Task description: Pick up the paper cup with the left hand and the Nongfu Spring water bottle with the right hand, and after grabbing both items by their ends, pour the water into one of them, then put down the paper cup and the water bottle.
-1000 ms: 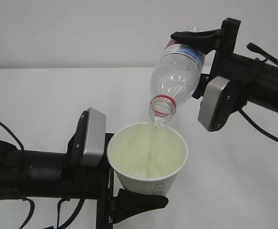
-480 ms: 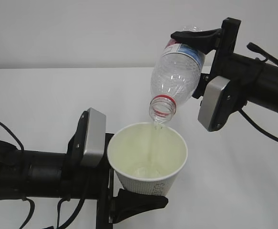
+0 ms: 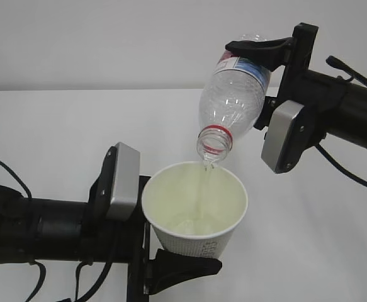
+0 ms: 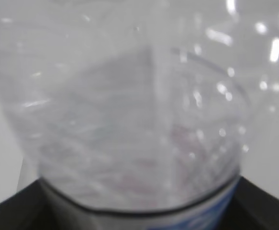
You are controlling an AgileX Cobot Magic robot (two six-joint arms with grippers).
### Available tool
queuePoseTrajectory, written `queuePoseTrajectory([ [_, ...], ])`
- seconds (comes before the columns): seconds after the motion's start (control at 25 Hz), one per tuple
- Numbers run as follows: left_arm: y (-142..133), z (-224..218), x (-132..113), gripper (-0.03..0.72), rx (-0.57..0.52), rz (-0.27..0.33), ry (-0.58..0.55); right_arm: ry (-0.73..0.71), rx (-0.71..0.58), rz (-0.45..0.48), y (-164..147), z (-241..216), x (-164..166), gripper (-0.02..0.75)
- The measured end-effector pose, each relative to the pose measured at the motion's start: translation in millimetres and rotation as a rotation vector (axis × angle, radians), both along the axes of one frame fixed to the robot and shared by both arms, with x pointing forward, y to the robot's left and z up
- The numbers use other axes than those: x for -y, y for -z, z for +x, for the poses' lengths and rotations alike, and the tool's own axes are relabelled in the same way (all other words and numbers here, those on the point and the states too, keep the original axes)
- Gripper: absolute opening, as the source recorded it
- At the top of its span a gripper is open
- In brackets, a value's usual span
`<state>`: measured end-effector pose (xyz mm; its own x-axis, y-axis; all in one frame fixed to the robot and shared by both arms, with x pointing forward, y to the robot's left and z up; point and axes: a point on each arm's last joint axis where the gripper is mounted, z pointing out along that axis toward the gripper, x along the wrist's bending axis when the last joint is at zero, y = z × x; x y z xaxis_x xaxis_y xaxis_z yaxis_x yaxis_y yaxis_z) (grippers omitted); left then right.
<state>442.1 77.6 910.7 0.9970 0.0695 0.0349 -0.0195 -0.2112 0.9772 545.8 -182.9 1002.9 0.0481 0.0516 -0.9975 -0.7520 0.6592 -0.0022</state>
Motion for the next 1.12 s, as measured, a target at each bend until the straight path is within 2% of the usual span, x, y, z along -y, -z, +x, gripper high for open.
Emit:
queuePoseTrajectory([
  [1.12,0.0,0.0,0.0,0.499,0.0,0.0,0.0,0.0,0.005,-0.004,-0.1,0.0,0.0,0.521],
])
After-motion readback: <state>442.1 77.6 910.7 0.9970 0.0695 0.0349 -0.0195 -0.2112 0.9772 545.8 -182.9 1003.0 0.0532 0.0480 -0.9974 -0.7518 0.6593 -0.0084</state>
